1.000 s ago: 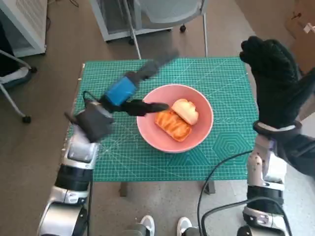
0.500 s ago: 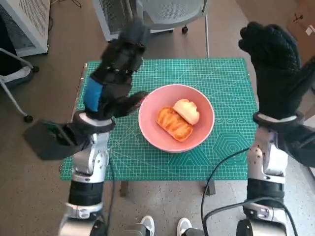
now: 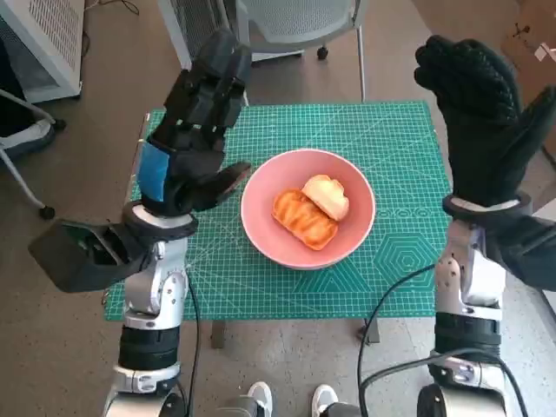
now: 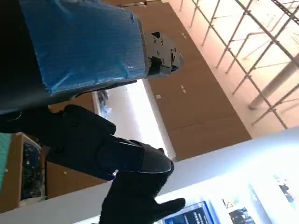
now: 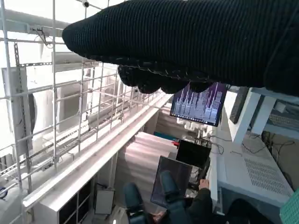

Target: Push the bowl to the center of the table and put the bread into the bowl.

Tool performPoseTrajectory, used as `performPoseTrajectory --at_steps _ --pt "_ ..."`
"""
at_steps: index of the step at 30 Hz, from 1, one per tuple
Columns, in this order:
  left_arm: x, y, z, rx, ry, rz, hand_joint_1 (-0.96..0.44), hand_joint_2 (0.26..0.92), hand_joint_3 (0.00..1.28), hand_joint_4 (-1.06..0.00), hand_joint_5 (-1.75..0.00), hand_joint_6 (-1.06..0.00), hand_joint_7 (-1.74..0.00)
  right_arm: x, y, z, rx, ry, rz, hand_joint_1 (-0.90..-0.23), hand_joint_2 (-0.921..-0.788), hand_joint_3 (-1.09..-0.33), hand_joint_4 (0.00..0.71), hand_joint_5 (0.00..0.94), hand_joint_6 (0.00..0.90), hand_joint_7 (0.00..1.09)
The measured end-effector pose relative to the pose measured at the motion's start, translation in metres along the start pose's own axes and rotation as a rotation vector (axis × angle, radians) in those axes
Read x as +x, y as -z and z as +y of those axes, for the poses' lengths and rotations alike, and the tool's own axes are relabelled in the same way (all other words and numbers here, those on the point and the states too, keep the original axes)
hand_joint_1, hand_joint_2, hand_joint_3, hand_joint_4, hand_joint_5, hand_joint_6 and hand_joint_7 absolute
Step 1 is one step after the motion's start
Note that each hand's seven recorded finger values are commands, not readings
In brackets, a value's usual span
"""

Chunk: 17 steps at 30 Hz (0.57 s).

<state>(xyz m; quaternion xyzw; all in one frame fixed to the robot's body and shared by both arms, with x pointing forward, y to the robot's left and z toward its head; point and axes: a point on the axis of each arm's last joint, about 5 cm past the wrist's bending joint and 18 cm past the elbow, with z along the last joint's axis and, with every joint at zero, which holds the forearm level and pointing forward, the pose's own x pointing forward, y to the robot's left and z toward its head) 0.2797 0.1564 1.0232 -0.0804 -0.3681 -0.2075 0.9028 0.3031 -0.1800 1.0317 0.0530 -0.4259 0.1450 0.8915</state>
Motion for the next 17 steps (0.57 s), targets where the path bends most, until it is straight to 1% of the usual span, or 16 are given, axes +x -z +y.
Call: performPoseTrajectory --at_steps 3,5,8,11,17 --pt "-0.0002 -0.0017 0.002 0.01 -0.009 0.002 -0.49 0.921 0.2 0.0 0.0 -0.15 -0.08 0.0002 0.0002 0.0006 0.0 -0.003 0.001 -0.591 -0.921 -0.536 0.432 0.001 0.469 0.01" --pt "-0.0003 -0.0024 0.003 0.014 -0.013 0.002 -0.49 0.921 0.2 0.0 0.0 -0.06 -0.26 0.0003 0.0003 0.001 0.0 -0.005 0.002 -0.591 -0.921 -0.538 0.423 0.0 0.468 0.01" --pt "-0.0006 -0.0028 0.0042 0.016 -0.02 0.006 -0.49 0.921 0.2 0.0 0.0 -0.02 -0.36 0.0005 0.0007 0.0018 -0.003 -0.01 0.003 -0.589 -0.921 -0.546 0.417 0.0 0.467 0.01" --pt "-0.0006 -0.0029 0.0044 0.015 -0.027 0.008 -0.49 0.921 0.2 0.0 0.0 -0.01 -0.41 0.0006 0.0012 0.0028 -0.013 -0.018 0.006 -0.588 -0.921 -0.554 0.414 0.0 0.466 0.0" --pt "-0.0005 -0.0031 0.0043 0.014 -0.035 0.012 -0.49 0.921 0.2 0.0 0.0 0.0 -0.43 0.0008 0.0014 0.0038 -0.024 -0.019 0.009 -0.587 -0.921 -0.56 0.413 0.0 0.466 0.0"
